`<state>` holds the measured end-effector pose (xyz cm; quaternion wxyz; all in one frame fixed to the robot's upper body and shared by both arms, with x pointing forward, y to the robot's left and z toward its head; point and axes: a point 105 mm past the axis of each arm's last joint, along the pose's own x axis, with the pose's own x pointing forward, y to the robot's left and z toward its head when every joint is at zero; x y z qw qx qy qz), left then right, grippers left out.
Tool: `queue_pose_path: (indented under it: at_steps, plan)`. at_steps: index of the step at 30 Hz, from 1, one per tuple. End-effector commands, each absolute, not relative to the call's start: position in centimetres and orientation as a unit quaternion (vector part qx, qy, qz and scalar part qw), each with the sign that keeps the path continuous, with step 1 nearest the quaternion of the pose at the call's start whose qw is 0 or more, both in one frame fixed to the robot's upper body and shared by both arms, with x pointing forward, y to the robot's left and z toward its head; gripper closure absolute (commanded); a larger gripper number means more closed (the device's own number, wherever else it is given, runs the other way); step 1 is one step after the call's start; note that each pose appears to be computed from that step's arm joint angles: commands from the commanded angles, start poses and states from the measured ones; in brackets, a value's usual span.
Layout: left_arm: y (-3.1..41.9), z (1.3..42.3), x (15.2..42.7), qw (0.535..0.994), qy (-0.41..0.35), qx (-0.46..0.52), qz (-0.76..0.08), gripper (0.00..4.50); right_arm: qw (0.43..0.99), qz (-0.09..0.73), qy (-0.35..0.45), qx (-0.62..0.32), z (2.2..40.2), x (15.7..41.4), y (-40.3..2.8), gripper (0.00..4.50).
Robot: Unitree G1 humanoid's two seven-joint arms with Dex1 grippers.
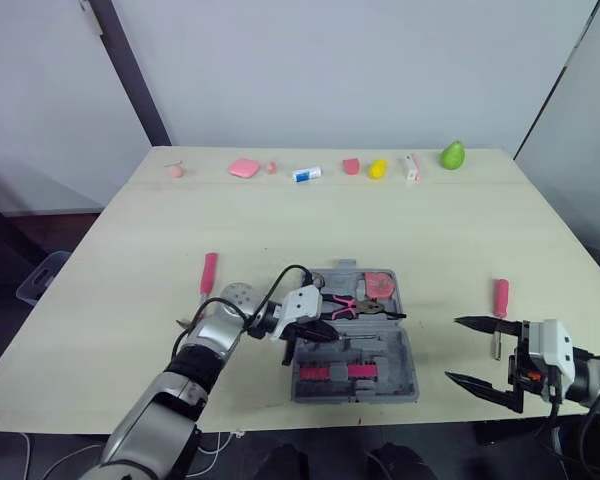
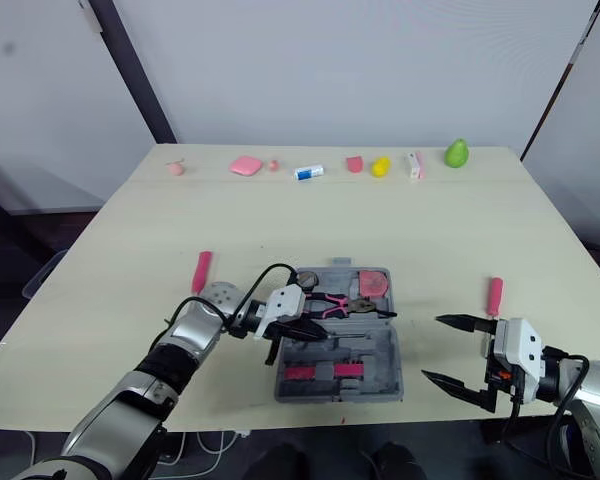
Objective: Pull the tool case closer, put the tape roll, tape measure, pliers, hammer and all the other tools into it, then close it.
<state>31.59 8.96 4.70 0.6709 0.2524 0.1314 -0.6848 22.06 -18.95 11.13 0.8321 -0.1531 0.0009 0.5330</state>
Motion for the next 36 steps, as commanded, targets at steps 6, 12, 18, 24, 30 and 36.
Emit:
queue_pose_path:
  at_steps: [6, 12, 18, 24, 30, 36]
  plan:
    - [8.6, 2.4, 31.0, 0.656, 0.170, 0.261, -0.688, 4.40, 0.831, 0.531, -0.014, -0.163, 11.9, 22.0, -19.1, 0.00]
    - [8.7, 2.0, 30.8, 0.659, 0.182, 0.254, -0.685, 4.40, 0.832, 0.530, -0.014, -0.162, 11.8, 22.0, -19.1, 0.00]
    - [7.7, 5.7, 31.1, 0.706, 0.085, 0.171, -0.682, 4.40, 0.836, 0.527, -0.019, -0.153, 12.0, 22.3, -19.1, 0.00]
    - [9.1, 10.0, 31.3, 0.760, 0.010, 0.080, -0.645, 4.40, 0.861, 0.492, -0.024, -0.127, 12.1, 23.2, -20.0, 0.00]
    - [12.8, 12.8, 31.2, 0.820, -0.016, -0.005, -0.572, 4.40, 0.896, 0.435, -0.027, -0.086, 11.8, 24.0, -21.4, 0.00]
    - [18.2, 13.0, 29.4, 0.881, -0.013, -0.010, -0.474, 4.17, 0.928, 0.364, -0.019, -0.073, 10.8, 23.8, -23.3, 0.00]
